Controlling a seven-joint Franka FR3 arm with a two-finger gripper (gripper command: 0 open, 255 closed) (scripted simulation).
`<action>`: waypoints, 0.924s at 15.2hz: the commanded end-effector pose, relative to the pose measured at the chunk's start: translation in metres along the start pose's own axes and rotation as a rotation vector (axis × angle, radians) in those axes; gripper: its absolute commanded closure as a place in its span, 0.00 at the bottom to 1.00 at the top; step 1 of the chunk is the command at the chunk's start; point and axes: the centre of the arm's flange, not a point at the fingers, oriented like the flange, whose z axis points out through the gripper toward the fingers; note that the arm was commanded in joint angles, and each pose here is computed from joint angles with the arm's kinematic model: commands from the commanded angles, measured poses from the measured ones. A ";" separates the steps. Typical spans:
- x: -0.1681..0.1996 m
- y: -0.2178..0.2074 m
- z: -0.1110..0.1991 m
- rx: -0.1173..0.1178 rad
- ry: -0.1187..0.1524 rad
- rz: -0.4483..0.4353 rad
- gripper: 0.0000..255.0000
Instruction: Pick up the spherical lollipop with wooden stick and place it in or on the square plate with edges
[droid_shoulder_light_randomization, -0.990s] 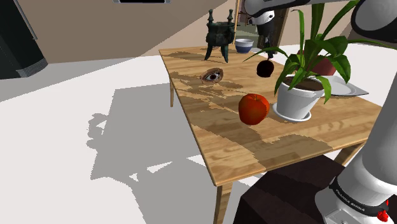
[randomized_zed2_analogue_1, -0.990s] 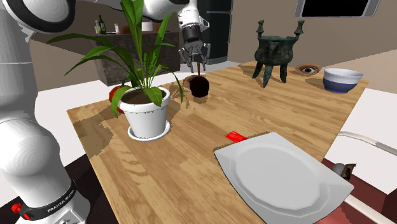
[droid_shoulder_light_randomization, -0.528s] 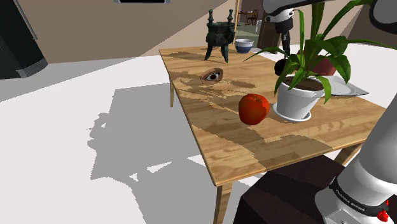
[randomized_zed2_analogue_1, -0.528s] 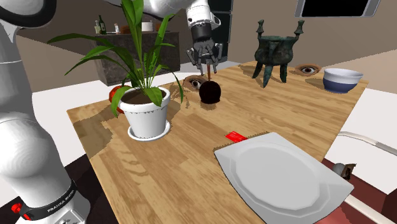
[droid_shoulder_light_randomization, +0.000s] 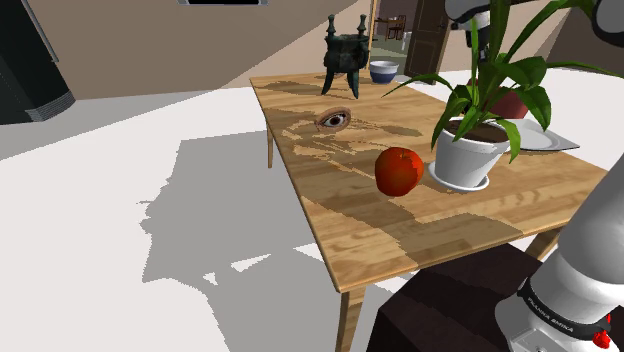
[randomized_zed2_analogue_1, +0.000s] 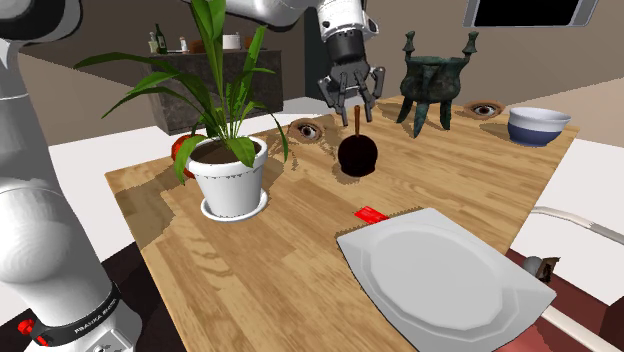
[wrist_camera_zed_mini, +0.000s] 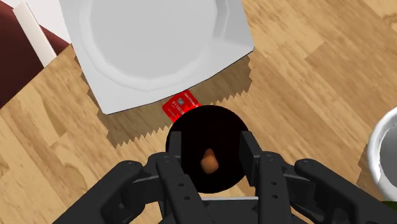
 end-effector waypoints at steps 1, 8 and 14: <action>-0.020 0.012 0.007 -0.001 0.001 -0.001 1.00; -0.095 0.056 0.037 -0.001 0.001 -0.001 1.00; -0.160 0.094 0.062 -0.001 0.001 -0.001 1.00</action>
